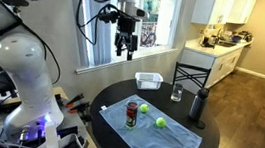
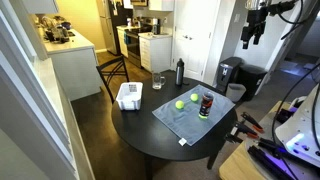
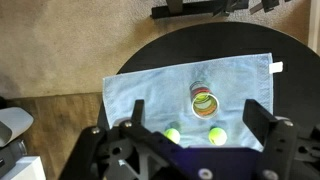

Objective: Pick the tennis ball to the left and place it in the cylindrical container

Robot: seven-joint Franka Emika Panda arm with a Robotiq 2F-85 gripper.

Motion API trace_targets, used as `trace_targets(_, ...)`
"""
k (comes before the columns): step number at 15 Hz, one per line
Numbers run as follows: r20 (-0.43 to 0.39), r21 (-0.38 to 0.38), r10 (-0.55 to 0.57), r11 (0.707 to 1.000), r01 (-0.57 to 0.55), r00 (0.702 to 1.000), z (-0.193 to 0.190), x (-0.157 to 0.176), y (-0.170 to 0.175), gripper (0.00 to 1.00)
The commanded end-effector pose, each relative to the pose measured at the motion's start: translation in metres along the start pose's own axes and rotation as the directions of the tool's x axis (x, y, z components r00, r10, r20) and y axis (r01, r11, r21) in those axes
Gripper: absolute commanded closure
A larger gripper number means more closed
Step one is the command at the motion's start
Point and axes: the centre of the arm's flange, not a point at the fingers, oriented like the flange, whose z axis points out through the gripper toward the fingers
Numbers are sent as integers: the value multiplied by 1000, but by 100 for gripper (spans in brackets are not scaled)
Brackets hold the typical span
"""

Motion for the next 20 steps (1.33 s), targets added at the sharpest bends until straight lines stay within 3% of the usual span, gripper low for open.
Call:
trace_targets(1, 0, 0, 0, 1000, 0, 1000, 0, 0, 0, 0)
trace_targets(9, 0, 0, 0, 1000, 0, 1000, 0, 0, 0, 0)
trace_targets(13, -16, 28, 49, 998, -49, 999, 17, 5, 38, 0)
trace_targets(16, -57, 53, 94, 994, -91, 994, 36, 32, 63, 0)
trace_targets(20, -97, 71, 127, 990, -120, 987, 75, 74, 68, 0)
